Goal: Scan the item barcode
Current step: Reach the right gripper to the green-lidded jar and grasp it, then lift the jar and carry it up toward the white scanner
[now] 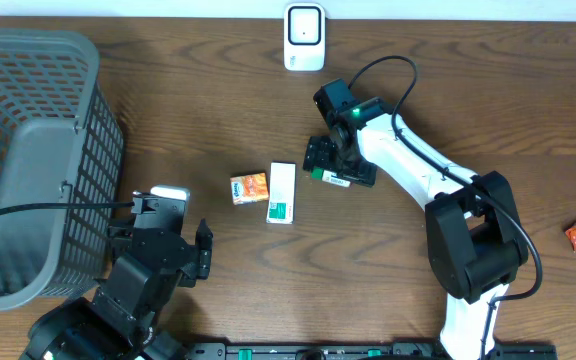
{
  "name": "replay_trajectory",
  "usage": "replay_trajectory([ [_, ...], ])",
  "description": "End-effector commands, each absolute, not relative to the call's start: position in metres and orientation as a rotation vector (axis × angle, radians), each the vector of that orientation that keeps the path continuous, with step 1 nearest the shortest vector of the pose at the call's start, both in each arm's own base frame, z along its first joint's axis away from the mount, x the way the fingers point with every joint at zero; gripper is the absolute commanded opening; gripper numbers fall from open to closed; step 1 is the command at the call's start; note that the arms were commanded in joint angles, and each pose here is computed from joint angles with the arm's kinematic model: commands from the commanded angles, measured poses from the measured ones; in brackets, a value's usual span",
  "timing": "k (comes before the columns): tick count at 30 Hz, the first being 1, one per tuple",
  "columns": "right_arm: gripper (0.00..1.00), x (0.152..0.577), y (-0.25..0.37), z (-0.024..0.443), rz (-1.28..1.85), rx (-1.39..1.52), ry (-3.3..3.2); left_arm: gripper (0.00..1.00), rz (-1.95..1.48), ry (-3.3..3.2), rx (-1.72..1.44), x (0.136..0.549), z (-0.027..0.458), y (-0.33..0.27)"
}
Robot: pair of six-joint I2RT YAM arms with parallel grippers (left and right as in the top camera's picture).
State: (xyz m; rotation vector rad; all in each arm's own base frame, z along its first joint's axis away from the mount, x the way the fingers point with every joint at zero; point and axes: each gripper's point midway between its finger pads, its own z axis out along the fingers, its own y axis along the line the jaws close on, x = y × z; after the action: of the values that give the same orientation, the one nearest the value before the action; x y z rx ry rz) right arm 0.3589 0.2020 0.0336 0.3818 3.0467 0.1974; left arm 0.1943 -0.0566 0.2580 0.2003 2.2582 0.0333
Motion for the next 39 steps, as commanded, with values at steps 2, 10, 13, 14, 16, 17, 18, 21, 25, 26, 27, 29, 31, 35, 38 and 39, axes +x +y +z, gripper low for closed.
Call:
replay_trajectory([
  [2, 0.89, 0.360, 0.200, 0.034, 0.179, 0.339, 3.047, 0.85, 0.047, 2.258, 0.193, 0.194, 0.257, -0.055],
  [10, 0.87, 0.359, 0.200, 0.034, 0.178, 0.332, 3.051, 0.85, 0.047, 2.258, 0.193, 0.194, 0.257, -0.055],
  [13, 0.87, 0.354, 0.198, 0.033, 0.160, 0.328, 3.071, 0.85, 0.046, 2.258, 0.193, 0.194, 0.257, -0.055],
  [14, 0.87, 0.351, 0.196, 0.033, 0.148, 0.330, 3.083, 0.85, 0.047, 2.258, 0.193, 0.194, 0.257, -0.055],
  [16, 0.87, 0.339, 0.191, 0.032, 0.105, 0.336, 3.126, 0.85, 0.047, 2.258, 0.193, 0.194, 0.257, -0.055],
  [17, 0.88, 0.337, 0.189, 0.032, 0.095, 0.337, 3.137, 0.85, 0.046, 2.258, 0.193, 0.194, 0.257, -0.055],
  [18, 0.89, 0.333, 0.188, 0.032, 0.082, 0.339, 3.150, 0.85, 0.047, 2.258, 0.193, 0.194, 0.257, -0.055],
  [21, 0.93, 0.327, 0.186, 0.035, 0.081, 0.324, 3.176, 0.85, 0.046, 2.258, 0.193, 0.194, 0.257, -0.055],
  [25, 0.99, 0.325, 0.194, 0.055, 0.177, 0.254, 3.159, 0.85, 0.047, 2.258, 0.193, 0.194, 0.257, -0.055],
  [26, 0.99, 0.325, 0.193, 0.065, 0.194, 0.242, 3.139, 0.85, 0.046, 2.258, 0.193, 0.194, 0.257, -0.055],
  [27, 0.99, 0.326, 0.194, 0.077, 0.219, 0.206, 3.111, 0.85, 0.047, 2.258, 0.193, 0.194, 0.257, -0.055],
  [29, 0.99, 0.325, 0.195, 0.100, 0.257, 0.115, 3.063, 0.85, 0.046, 2.258, 0.193, 0.194, 0.257, -0.055],
  [31, 0.99, 0.321, 0.197, 0.124, 0.290, -0.081, 3.003, 0.85, 0.047, 2.258, 0.193, 0.194, 0.257, -0.055],
  [35, 0.99, 0.318, 0.197, 0.150, 0.285, -0.431, 2.882, 0.85, 0.047, 2.258, 0.193, 0.194, 0.257, -0.055],
  [38, 0.99, 0.321, 0.196, 0.152, 0.254, -0.682, 2.802, 0.85, 0.047, 2.258, 0.193, 0.194, 0.257, -0.055],
  [39, 0.99, 0.321, 0.196, 0.149, 0.231, -0.838, 2.760, 0.85, 0.047, 2.258, 0.193, 0.194, 0.257, -0.055],
])
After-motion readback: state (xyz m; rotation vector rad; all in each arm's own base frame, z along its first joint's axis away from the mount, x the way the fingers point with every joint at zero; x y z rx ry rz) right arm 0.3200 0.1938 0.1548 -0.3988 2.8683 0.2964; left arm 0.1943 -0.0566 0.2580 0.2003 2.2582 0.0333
